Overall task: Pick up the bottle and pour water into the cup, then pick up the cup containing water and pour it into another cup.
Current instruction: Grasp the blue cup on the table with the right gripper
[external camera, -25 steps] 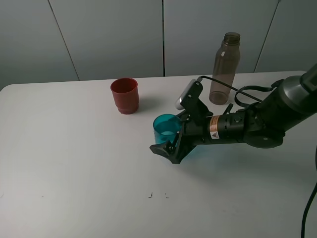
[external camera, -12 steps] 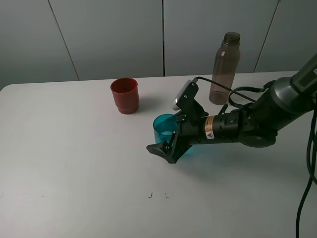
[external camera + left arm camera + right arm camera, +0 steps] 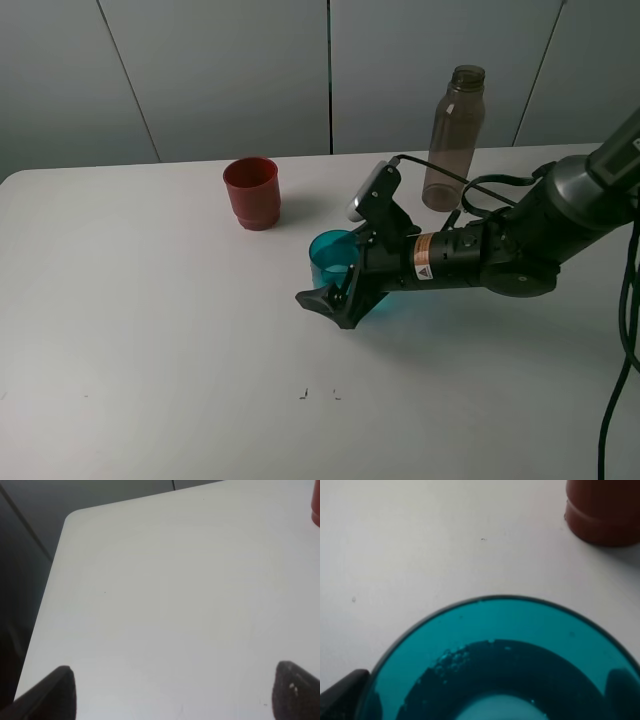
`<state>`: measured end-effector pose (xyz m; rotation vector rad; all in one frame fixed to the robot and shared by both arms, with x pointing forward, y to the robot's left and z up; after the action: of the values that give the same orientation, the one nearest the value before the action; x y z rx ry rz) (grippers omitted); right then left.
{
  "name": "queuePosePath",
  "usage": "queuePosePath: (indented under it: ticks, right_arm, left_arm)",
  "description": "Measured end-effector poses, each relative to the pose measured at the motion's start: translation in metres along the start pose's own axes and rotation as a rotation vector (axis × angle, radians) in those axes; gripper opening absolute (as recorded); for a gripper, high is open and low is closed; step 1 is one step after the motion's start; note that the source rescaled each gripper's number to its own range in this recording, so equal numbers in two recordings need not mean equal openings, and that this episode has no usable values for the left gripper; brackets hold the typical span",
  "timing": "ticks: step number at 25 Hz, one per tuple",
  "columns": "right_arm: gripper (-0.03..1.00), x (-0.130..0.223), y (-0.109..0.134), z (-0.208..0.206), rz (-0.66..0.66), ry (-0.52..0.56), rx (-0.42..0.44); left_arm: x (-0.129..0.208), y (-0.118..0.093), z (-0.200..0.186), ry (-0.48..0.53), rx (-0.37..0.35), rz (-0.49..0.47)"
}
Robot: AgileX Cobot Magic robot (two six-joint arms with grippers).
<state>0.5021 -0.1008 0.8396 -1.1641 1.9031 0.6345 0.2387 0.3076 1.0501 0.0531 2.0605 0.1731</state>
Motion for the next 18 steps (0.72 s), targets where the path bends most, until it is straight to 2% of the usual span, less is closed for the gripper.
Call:
queuePosePath:
  ticks: [8,9,10,11,12,13,18]
  right_arm:
    - [1.00,0.0000,0.0000,0.0000,0.006,0.000,0.000]
    - [0.97,0.0000,0.0000,0.0000,0.006,0.000,0.000]
    - [0.85,0.0000,0.0000,0.0000,0.006,0.000,0.000]
    - [0.58,0.0000,0.0000,0.0000,0.006,0.000,0.000]
    - [0.16,0.0000,0.0000,0.0000,0.006,0.000,0.000]
    - [0.01,-0.0005,-0.0005,0.0002,0.011,-0.002,0.003]
    - [0.03,-0.0005,-0.0003,0.0002,0.007,-0.002,0.001]
  left_arm:
    - [0.0000,0.0000,0.0000,0.000,0.000,0.000]
    - [0.0000,0.0000,0.0000,0.000,0.000,0.000]
    - [0.0000,0.0000,0.0000,0.000,0.000,0.000]
    - [0.0000,0.0000,0.0000,0.000,0.000,0.000]
    - [0.0000,0.0000,0.0000,0.000,0.000,0.000]
    - [0.0000,0.0000,0.0000,0.000,0.000,0.000]
    - [0.0000,0.0000,0.0000,0.000,0.000,0.000]
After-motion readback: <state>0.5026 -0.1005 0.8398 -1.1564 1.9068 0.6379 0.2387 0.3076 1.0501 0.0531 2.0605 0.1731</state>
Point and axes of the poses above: a point on each arm's last joint axis where the gripper is mounted, z pointing out along that axis toward the gripper, y along the wrist's bending axis when the last joint is at zero, x = y × z, the point moved 1 cm from there along z, pointing out along that axis toward the gripper, and after that the axes turned 2 degrees about -z, right-handed, at the moved point
